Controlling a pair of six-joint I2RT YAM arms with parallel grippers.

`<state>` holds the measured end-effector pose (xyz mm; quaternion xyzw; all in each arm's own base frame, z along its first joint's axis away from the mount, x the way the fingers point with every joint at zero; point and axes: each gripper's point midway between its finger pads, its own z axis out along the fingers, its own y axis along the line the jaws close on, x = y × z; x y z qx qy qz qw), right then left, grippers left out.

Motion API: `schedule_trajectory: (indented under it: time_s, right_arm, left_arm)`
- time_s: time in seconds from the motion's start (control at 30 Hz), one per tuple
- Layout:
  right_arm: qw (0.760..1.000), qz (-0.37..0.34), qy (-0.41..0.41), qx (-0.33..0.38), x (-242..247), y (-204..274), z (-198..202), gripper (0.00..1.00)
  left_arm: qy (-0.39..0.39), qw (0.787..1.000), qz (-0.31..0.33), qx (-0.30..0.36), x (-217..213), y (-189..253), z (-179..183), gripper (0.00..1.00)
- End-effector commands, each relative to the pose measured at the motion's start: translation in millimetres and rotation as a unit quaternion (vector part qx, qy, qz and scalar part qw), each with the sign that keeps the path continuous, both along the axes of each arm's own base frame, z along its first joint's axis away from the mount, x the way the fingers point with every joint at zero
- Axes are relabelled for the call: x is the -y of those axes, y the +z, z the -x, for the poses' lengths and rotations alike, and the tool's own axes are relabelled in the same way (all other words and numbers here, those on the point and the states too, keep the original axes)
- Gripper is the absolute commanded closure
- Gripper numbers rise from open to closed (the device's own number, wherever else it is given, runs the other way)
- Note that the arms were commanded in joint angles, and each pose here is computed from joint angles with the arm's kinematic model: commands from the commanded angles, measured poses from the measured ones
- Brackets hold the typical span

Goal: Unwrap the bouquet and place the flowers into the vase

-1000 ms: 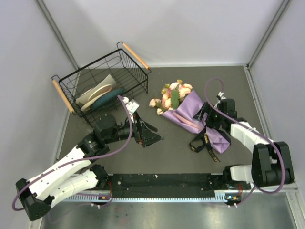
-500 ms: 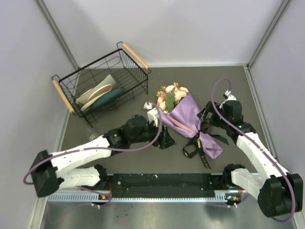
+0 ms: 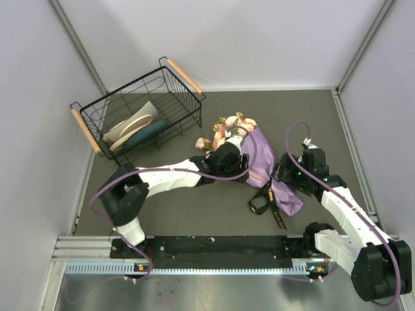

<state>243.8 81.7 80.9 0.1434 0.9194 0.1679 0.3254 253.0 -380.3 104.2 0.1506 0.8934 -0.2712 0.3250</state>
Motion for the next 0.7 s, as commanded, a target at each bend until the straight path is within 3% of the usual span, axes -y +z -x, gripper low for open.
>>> schedule_trajectory:
  time_s: [0.0,0.27,0.53,0.67]
  right_arm:
    - [0.999,-0.038,0.013,0.009,-11.8,5.3,6.1,0.02]
    - [0.994,-0.091,0.051,-0.012,-32.2,-5.2,21.0,0.03]
    - [0.97,-0.214,0.111,-0.016,-79.1,-1.2,33.3,0.04]
    - [0.963,-0.223,0.15,-0.012,-97.0,7.6,31.6,0.04]
  left_arm:
    - [0.023,0.999,0.023,0.003,7.8,-5.3,-29.5,0.33]
    - [-0.011,0.995,0.09,-0.05,29.6,-18.3,-60.2,0.29]
    - [-0.017,0.994,0.107,-0.025,38.3,-3.6,-114.8,0.26]
    - [-0.009,0.995,0.1,-0.024,28.5,12.7,-137.2,0.27]
